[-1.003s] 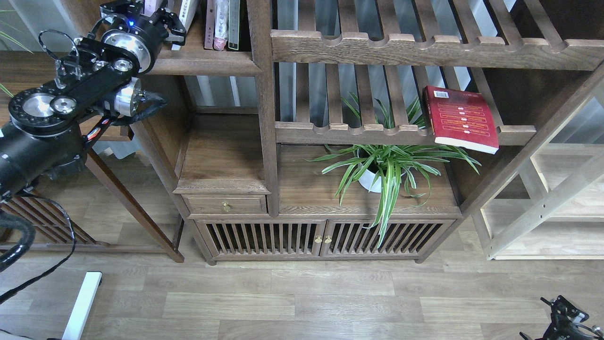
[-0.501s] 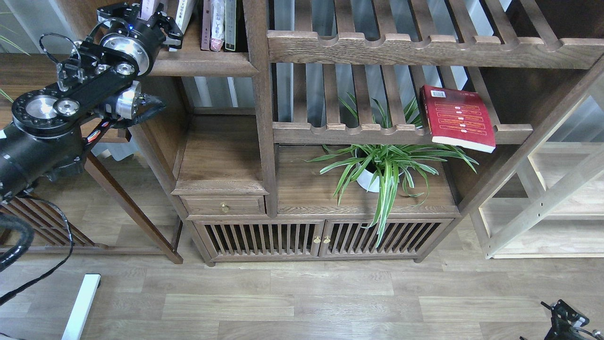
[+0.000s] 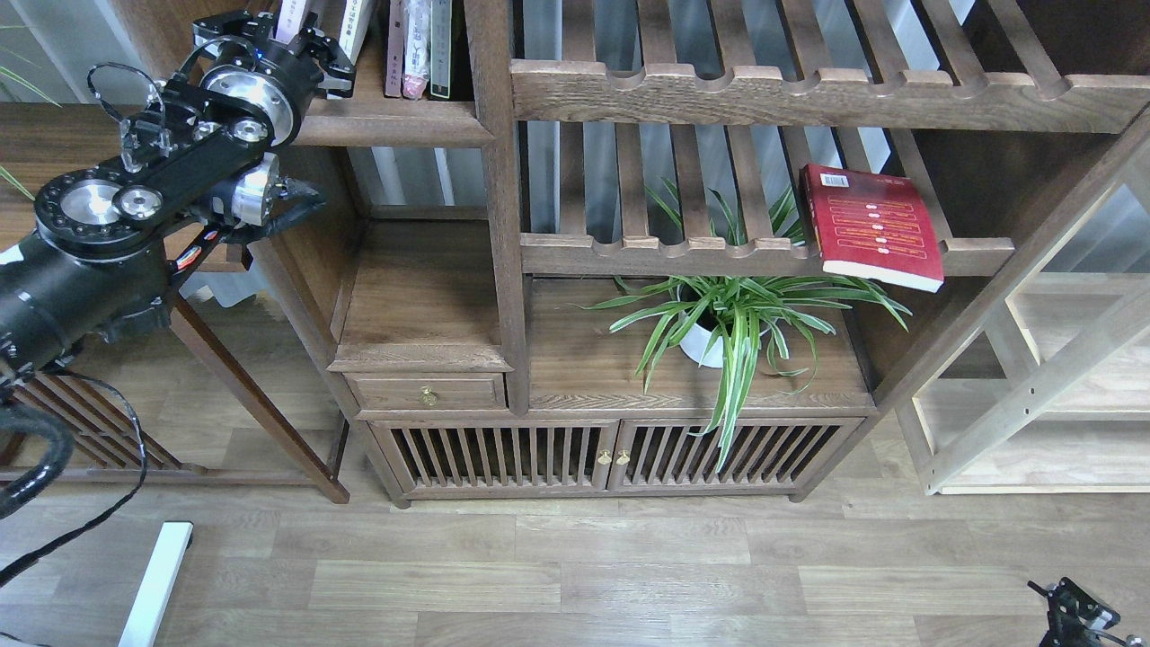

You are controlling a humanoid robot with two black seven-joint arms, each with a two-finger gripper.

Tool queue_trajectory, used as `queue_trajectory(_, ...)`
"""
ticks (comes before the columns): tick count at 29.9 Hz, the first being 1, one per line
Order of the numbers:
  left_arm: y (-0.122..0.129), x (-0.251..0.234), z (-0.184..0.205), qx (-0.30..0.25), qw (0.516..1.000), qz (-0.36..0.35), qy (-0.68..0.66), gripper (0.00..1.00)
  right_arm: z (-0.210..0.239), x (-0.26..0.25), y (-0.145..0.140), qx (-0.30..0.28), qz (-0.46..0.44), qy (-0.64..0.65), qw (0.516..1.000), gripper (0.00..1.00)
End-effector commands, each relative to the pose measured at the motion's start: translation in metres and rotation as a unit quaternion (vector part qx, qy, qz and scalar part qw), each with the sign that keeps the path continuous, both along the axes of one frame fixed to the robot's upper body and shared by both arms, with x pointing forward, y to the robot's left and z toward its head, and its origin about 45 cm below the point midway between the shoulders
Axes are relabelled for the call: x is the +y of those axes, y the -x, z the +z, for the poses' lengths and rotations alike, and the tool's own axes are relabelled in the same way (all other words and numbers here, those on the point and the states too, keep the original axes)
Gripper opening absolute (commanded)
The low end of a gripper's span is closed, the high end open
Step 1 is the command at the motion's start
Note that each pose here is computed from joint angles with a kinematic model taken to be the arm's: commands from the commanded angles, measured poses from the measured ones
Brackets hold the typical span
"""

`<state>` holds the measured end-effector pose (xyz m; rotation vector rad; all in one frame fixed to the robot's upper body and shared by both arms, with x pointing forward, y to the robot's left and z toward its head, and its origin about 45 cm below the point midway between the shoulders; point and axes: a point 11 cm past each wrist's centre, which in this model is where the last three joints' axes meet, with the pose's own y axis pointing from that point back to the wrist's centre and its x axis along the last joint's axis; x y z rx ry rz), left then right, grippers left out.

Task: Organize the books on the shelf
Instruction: 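Push the white book into the upper shelf slot with the left gripper, then press the white book further into the shelf with the left gripper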

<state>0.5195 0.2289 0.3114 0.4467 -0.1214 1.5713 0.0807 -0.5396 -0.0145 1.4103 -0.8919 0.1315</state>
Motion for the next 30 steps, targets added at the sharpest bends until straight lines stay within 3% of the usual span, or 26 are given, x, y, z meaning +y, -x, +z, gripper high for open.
queue_trajectory(1, -0.001, 0.001, 0.007, -0.010, 1.000, 0.002, 0.006, 0.52, -0.001, 0.001, 0.002, 0.002, -0.001, -0.001, 1.000, 1.00)
queue_trajectory(17, 0.001, -0.004, 0.014, -0.021, 1.000, 0.001, 0.016, 0.70, -0.005, 0.006, 0.011, 0.011, -0.003, -0.008, 1.000, 1.00)
queue_trajectory(30, 0.012, -0.014, 0.022, -0.017, 0.999, -0.029, 0.021, 0.73, -0.006, 0.005, 0.016, 0.014, -0.005, -0.008, 1.000, 1.00)
